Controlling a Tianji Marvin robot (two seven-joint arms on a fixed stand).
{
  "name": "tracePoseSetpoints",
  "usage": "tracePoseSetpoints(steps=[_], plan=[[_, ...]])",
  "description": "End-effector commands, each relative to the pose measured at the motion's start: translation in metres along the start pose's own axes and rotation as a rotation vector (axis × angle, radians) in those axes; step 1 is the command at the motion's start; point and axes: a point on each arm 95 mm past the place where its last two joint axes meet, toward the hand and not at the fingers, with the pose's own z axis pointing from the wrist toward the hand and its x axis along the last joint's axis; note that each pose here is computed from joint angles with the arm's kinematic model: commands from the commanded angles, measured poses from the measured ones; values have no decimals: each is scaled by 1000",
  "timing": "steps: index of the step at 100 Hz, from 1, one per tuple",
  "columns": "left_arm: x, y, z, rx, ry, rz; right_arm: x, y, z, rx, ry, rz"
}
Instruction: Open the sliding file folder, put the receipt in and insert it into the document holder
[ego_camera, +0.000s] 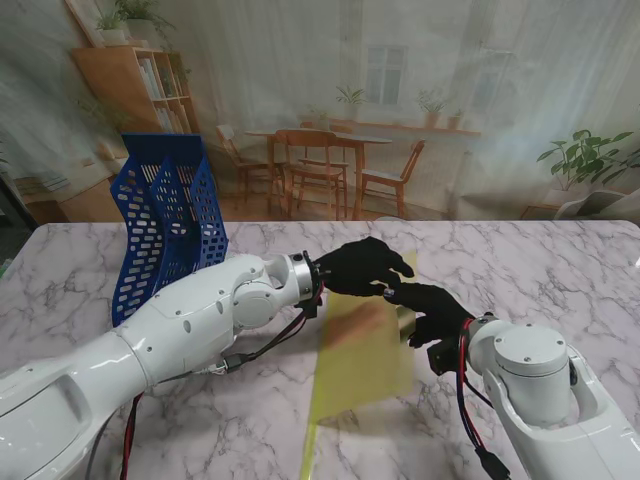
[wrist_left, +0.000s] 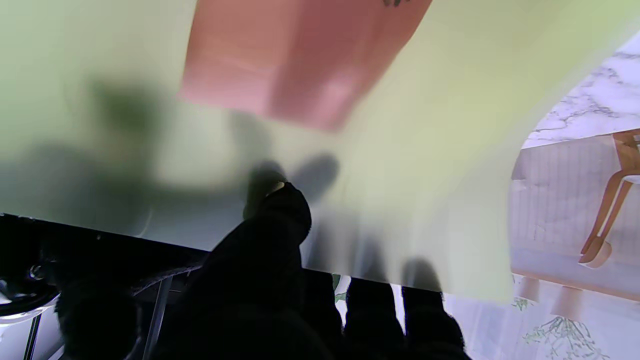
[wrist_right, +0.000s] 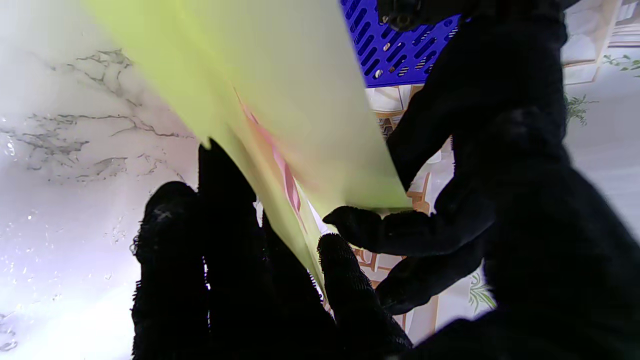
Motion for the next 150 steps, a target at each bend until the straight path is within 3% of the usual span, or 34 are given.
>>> tracePoseSetpoints(steps=[1,32,63,86,107,125,139,150], plan=[[2,-1,7,-15,-1,-8,3,-6,2,17,-5,-21],[3,0,11,-16,-10,-16,6,-14,7,19,-46,-87],[6,-4,9,15,-18,8,6,-19,13,-53,-71,-144],[9,-16,0,50,-52,19,3,-14,11,-47,-65,-169],[14,-38,-17,140,-92,28,1,-9,8,-71,-48,-148],[15,-53,-41,227,-151,43,1,-6,3,-91,-18,-128],[10,-48,-68,290,-228,8,0,-3,-3,-109,34,-108],[0,-34,-88,295,-299,-32,2,1,-8,-138,73,-83]])
